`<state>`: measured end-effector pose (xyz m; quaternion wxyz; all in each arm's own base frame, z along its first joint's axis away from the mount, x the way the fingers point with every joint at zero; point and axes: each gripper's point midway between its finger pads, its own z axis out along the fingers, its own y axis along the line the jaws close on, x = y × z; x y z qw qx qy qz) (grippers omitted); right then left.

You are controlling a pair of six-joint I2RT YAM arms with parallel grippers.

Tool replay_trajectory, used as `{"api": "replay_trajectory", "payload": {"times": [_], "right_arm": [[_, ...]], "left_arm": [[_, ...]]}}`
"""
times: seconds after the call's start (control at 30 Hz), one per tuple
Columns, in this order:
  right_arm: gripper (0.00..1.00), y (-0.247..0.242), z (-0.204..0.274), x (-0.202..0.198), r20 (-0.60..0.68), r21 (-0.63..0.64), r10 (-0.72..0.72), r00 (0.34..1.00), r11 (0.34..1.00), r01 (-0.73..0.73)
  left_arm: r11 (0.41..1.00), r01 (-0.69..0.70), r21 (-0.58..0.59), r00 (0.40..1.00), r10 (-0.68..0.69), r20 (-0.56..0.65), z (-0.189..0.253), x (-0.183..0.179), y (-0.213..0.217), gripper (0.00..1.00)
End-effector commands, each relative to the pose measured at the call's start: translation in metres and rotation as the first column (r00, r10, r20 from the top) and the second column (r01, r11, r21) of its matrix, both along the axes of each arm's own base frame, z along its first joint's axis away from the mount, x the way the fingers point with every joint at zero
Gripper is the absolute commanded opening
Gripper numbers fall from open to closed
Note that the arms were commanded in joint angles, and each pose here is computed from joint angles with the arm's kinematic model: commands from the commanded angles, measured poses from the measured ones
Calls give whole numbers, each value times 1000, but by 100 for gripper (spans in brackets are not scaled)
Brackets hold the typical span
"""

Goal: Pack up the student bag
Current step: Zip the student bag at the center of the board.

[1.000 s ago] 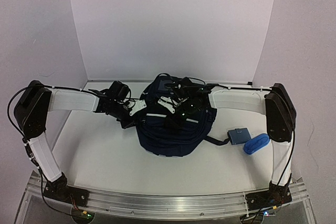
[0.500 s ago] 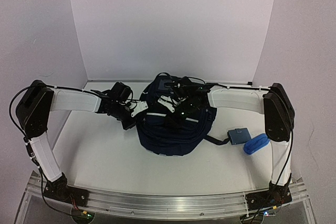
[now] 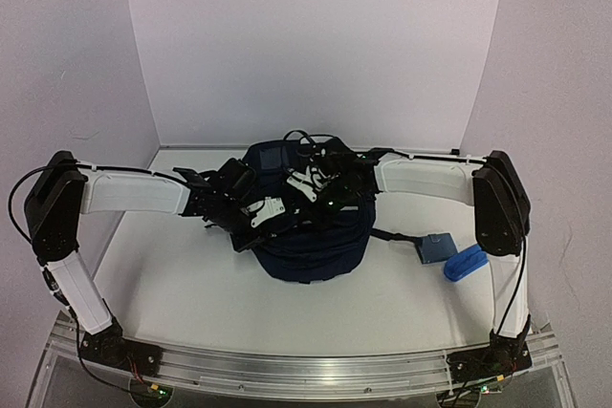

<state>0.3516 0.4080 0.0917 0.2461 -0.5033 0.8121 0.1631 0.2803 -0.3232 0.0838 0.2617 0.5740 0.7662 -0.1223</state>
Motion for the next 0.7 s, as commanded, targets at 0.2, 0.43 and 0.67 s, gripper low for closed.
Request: {"api": "replay_trajectory", "payload": {"times": [0.2,0.43,0.67], "right_arm": [[57,-34,43,15,-114,115,-75,991,989,88],[74,-94,95,36,-315,234,-211,925,928,291],[75,-156,23,35,-580,93,-357,732,864,495]], "left_arm": [[977,-128,-168,989,112,-101,23,-8,-21,0],[965,-198,-172,976,178,-126,25,-3,-19,0],[960,-222,-170,969,198,-148,26,-3,-19,0]]}}
